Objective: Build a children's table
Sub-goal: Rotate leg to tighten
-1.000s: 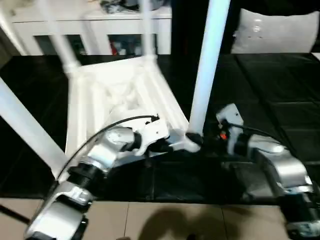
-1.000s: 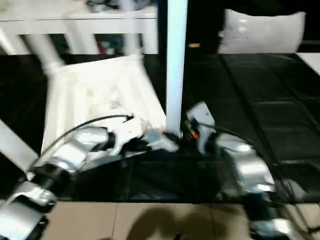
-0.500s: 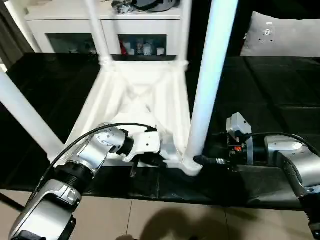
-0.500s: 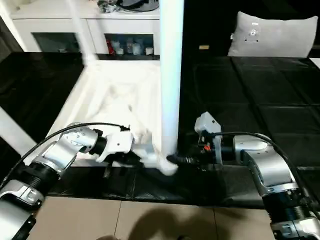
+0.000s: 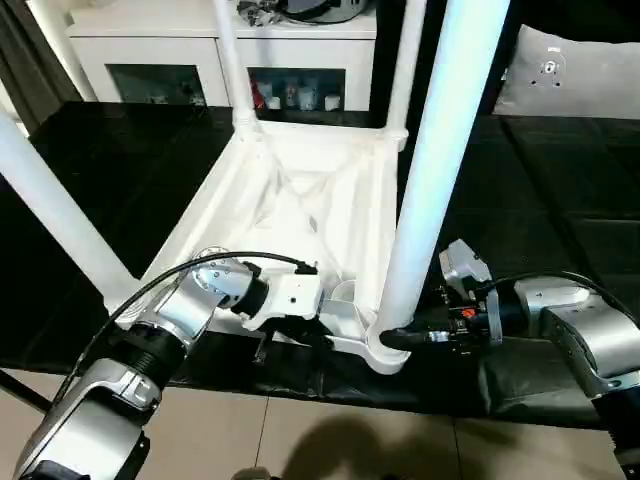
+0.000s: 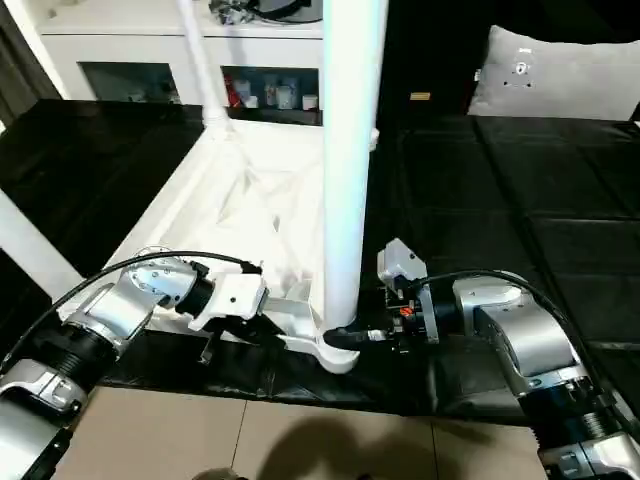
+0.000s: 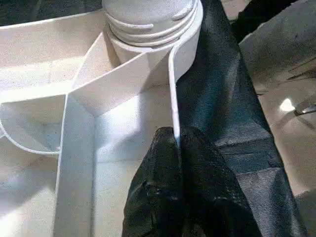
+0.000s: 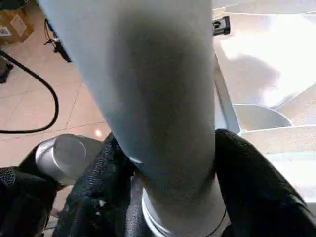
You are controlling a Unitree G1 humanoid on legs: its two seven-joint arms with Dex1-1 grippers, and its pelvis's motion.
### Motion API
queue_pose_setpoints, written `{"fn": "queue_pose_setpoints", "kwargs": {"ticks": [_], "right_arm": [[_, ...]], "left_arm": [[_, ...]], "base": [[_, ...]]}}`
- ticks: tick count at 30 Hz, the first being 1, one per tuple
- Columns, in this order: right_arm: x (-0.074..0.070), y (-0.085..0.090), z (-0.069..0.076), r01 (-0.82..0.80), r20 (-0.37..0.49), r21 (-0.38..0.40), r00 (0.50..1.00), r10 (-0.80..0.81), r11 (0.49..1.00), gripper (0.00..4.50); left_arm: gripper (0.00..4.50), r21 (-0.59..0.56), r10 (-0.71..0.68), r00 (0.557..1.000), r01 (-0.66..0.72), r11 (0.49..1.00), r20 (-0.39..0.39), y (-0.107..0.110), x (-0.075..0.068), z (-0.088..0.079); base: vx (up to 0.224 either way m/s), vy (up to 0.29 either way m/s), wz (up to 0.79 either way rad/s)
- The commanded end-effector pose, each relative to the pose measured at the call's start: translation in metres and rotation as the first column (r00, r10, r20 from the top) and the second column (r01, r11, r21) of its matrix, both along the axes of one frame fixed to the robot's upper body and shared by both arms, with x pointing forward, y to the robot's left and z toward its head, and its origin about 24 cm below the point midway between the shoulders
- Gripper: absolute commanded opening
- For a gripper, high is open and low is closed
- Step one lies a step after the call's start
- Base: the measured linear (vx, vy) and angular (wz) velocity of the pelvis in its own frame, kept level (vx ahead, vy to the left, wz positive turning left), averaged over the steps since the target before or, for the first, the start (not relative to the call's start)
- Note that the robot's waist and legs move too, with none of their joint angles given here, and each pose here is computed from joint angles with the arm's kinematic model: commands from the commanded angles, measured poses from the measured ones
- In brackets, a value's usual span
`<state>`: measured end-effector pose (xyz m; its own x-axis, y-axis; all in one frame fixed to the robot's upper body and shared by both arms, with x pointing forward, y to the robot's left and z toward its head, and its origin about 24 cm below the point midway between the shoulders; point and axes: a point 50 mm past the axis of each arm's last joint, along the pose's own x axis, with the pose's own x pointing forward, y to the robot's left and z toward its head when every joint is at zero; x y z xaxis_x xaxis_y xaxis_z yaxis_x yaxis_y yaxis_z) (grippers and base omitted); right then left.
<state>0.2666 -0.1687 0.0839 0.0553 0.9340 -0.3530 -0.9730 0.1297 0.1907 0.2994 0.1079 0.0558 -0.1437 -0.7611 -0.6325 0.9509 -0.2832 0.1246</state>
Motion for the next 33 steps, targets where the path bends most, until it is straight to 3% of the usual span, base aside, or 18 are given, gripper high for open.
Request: {"fn": "queue_pose_setpoints", "kwargs": {"ticks": [1, 9, 11, 16, 17, 19, 21, 25, 27, 28, 33], "right_arm": [[-0.003, 0.003, 0.000, -0.040, -0.022, 0.010, 0.999, 0.041, 0.999, 2.16], [-0.004, 0.012, -0.004, 0.041, -0.030, 0.044, 0.999, -0.040, 0.998, 2.03], [0.005, 0.021, -0.007, 0.184, 0.015, 0.048, 0.983, -0.185, 0.982, 2.02], [0.019, 0.034, -0.010, 0.372, 0.026, 0.050, 0.927, -0.374, 0.927, 2.01], [0.028, 0.039, -0.015, 0.488, 0.034, 0.021, 0.872, -0.489, 0.872, 2.01], [0.034, 0.043, -0.018, 0.562, 0.035, 0.000, 0.826, -0.562, 0.827, 2.01], [0.045, 0.052, -0.023, 0.681, 0.080, -0.040, 0.732, -0.677, 0.731, 2.01], [0.053, 0.060, -0.021, 0.732, 0.129, -0.014, 0.677, -0.725, 0.681, 2.01], [0.054, 0.062, -0.019, 0.739, 0.108, 0.018, 0.668, -0.736, 0.673, 2.01], [0.056, 0.061, -0.015, 0.738, 0.097, 0.054, 0.667, -0.739, 0.673, 2.32], [0.054, 0.057, -0.013, 0.713, 0.107, 0.067, 0.690, -0.716, 0.698, 2.81]], "left_arm": [[0.00, 0.046, -0.071, 0.997, 0.071, 0.996, 0.004, -0.004, -0.004, -0.002], [0.00, 0.017, 0.004, 1.000, -0.004, 1.000, -0.007, -0.005, -0.002, -0.005], [0.00, -0.007, 0.070, 0.997, -0.070, 0.998, -0.031, -0.009, 0.001, -0.003], [0.00, -0.019, 0.171, 0.985, -0.172, 0.985, -0.036, -0.018, 0.006, -0.001], [0.00, -0.053, 0.256, 0.966, -0.258, 0.965, -0.040, -0.027, 0.011, 0.001], [0.00, -0.082, 0.321, 0.946, -0.323, 0.943, -0.036, -0.035, 0.016, 0.004], [0.00, -0.129, 0.460, 0.887, -0.460, 0.879, -0.030, -0.050, 0.026, 0.008], [0.00, -0.159, 0.517, 0.856, -0.513, 0.844, -0.018, -0.060, 0.029, 0.014], [0.00, -0.162, 0.521, 0.854, -0.515, 0.842, -0.008, -0.062, 0.029, 0.015], [0.00, -0.160, 0.528, 0.849, -0.521, 0.838, 0.002, -0.062, 0.030, 0.016], [0.00, -0.144, 0.519, 0.854, -0.512, 0.847, 0.019, -0.056, 0.030, 0.014]], "base": [[0.000, 0.000, 0.00], [0.000, 0.000, 0.00], [0.000, 0.000, 0.00], [0.000, 0.000, 0.00], [0.000, 0.000, 0.00], [0.000, 0.000, 0.00], [0.000, 0.000, 0.00], [-0.012, -0.006, 0.00], [0.101, -0.037, -0.01], [0.099, -0.008, -0.33], [0.020, -0.002, -0.07]]}}
